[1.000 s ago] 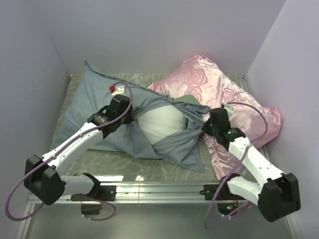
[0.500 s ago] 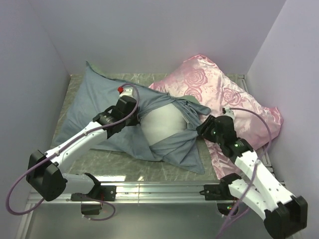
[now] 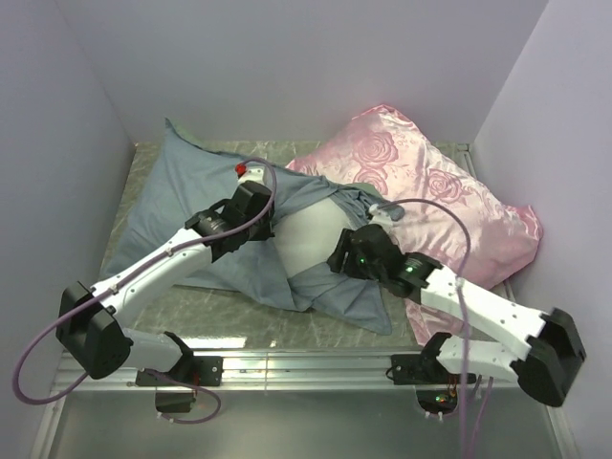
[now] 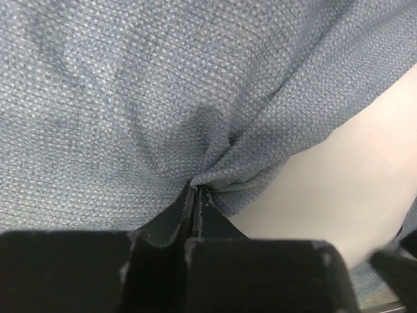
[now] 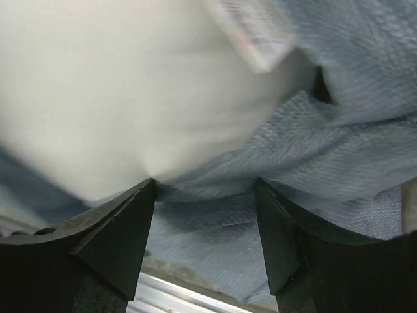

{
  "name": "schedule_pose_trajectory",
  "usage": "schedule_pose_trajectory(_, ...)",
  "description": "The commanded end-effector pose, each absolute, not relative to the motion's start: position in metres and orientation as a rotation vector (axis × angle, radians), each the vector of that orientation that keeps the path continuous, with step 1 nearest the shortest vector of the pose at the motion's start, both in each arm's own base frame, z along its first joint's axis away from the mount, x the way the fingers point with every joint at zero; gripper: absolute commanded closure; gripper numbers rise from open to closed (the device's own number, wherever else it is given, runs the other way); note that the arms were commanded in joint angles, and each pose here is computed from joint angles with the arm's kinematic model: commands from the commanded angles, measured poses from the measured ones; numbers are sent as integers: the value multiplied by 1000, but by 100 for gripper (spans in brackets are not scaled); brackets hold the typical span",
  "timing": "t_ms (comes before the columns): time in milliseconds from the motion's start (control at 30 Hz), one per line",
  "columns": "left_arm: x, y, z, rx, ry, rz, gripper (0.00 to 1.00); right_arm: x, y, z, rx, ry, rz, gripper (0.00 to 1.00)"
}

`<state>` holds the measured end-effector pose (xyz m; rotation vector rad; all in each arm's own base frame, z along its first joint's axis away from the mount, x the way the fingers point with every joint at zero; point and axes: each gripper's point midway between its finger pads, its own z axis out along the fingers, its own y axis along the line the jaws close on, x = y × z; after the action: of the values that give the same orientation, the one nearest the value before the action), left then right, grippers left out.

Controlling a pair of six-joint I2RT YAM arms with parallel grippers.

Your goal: Remove the pillowcase from the pillow

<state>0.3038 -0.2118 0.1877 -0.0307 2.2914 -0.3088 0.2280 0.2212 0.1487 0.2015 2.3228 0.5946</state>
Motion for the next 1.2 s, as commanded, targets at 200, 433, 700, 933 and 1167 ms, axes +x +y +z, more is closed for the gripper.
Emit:
schedule_pose_trajectory(200, 309, -219, 195, -6, 2280, -311, 100, 205, 207, 97, 319, 2365, 584, 77)
schedule_pose_trajectory(433, 315, -223, 197, -12, 2281, -302, 99, 152, 195, 47, 476, 2433, 760, 100)
schedule_pose_trajectory(700, 319, -231, 199, 12, 2290, -307, 98, 130, 181, -11, 603, 2480, 759, 100)
schedule_pose_trajectory(933, 297, -253, 222, 187, 2262, -305, 51, 143, 184, -12, 542, 2494, 625, 100)
schedule_pose_trajectory(1167, 259, -274, 264, 326, 2177, -273, 21, 146, 192, -6, 541, 2473, 675, 100)
